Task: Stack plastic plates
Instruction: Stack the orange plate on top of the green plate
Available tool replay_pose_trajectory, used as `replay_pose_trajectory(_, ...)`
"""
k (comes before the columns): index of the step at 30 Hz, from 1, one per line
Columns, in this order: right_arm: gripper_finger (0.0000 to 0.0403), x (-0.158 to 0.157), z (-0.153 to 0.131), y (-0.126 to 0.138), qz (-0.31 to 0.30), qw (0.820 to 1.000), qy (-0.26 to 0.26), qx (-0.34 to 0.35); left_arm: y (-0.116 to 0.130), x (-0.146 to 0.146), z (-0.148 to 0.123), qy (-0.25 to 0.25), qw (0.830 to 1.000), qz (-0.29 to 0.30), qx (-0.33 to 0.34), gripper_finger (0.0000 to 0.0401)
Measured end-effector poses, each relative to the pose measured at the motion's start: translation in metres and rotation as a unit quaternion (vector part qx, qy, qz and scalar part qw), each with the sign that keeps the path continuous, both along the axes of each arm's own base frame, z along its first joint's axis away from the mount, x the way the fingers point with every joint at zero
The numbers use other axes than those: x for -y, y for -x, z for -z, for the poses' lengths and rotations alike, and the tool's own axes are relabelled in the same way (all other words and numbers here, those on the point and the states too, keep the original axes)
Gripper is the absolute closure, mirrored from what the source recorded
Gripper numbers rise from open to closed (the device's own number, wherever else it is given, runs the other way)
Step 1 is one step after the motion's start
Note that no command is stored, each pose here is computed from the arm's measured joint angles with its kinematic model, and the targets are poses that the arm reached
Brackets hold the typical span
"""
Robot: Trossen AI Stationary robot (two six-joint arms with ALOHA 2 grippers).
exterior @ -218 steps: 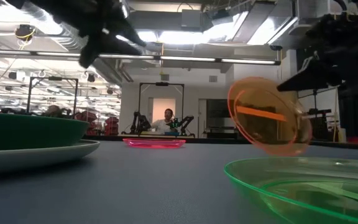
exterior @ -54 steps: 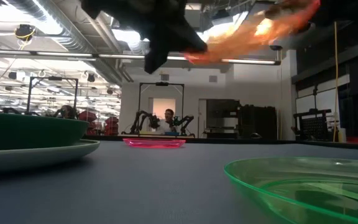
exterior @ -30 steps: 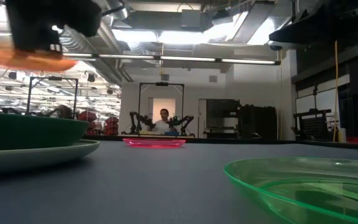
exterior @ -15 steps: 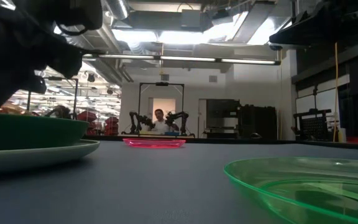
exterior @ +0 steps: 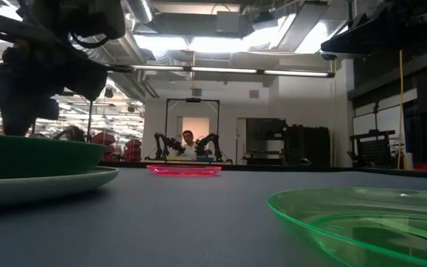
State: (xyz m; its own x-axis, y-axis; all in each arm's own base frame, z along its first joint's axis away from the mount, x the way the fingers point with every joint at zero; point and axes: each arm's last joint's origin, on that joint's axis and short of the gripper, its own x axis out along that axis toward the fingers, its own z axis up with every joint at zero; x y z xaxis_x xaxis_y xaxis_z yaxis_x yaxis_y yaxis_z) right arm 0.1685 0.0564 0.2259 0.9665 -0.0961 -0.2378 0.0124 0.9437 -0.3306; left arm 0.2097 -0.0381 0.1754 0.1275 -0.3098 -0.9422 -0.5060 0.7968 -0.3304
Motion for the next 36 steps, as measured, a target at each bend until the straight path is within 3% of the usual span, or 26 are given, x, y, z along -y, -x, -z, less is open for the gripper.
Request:
replay_pose_trajectory(12,0.0299,0.0,0.001,0.0,0.0,1.0,0.001,-0.003,-0.003,0.003,0.0,-0.033,0.999,-0.001,0.023,0.0395)
replay_pose_trajectory(27,0.0299,0.0,0.002,0.0,0.0,1.0,0.004,-0.009,-0.001,0.015,0.0,-0.033,0.999,0.026,0.024,0.0394)
replay_pose_trajectory(36,0.0299,0.0,0.002,0.0,0.0,1.0,0.004,-0.01,-0.001,0.015,0.0,-0.029,0.999,0.004,0.017,0.0394)
